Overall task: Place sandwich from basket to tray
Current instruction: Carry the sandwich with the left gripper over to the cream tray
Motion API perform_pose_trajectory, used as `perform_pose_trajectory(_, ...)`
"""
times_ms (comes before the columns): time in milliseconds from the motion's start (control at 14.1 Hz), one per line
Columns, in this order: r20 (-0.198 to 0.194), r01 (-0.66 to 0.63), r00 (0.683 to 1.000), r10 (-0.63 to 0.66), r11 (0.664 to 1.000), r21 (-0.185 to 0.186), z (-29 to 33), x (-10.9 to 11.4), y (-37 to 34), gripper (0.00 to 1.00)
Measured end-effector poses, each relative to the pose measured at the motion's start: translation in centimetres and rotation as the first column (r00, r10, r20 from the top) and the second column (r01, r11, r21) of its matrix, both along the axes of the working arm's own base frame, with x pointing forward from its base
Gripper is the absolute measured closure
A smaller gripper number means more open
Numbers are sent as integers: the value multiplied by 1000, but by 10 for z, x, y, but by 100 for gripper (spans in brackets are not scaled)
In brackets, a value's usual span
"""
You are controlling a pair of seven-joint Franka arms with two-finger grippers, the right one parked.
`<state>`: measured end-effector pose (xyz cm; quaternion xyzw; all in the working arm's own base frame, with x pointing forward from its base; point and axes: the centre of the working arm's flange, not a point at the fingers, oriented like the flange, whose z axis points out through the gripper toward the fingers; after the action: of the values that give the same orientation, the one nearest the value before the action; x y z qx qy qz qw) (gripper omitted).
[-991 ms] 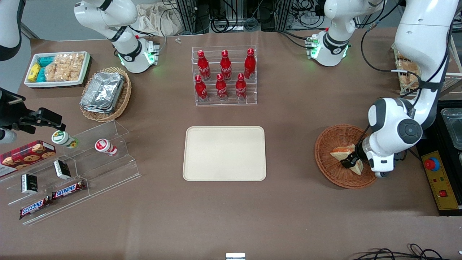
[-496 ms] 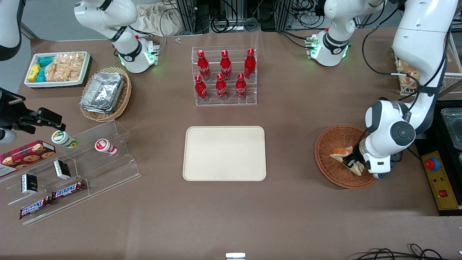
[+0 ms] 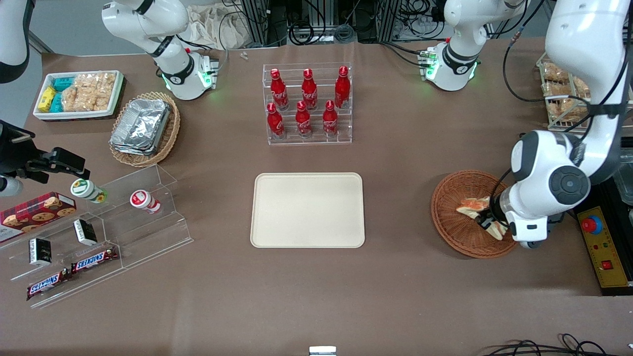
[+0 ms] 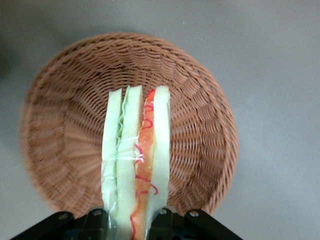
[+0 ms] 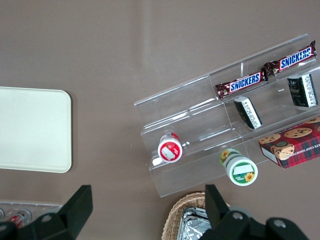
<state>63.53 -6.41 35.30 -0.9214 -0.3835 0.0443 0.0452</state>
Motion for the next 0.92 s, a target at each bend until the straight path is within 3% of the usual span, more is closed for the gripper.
perform_pose_trajectory(142,-44,36,998,-35,999,6,52,0,-26,80)
perform_pose_trajectory(283,-60,81,995,-81,997,-4,100,-5,-58,80)
perform_pose_trajectory(566,-19,186,982,-187,981,-52,161,-22,-125,80)
perform_pose_trajectory(920,1,388,921,-390,914,-117,163,-49,-203,80)
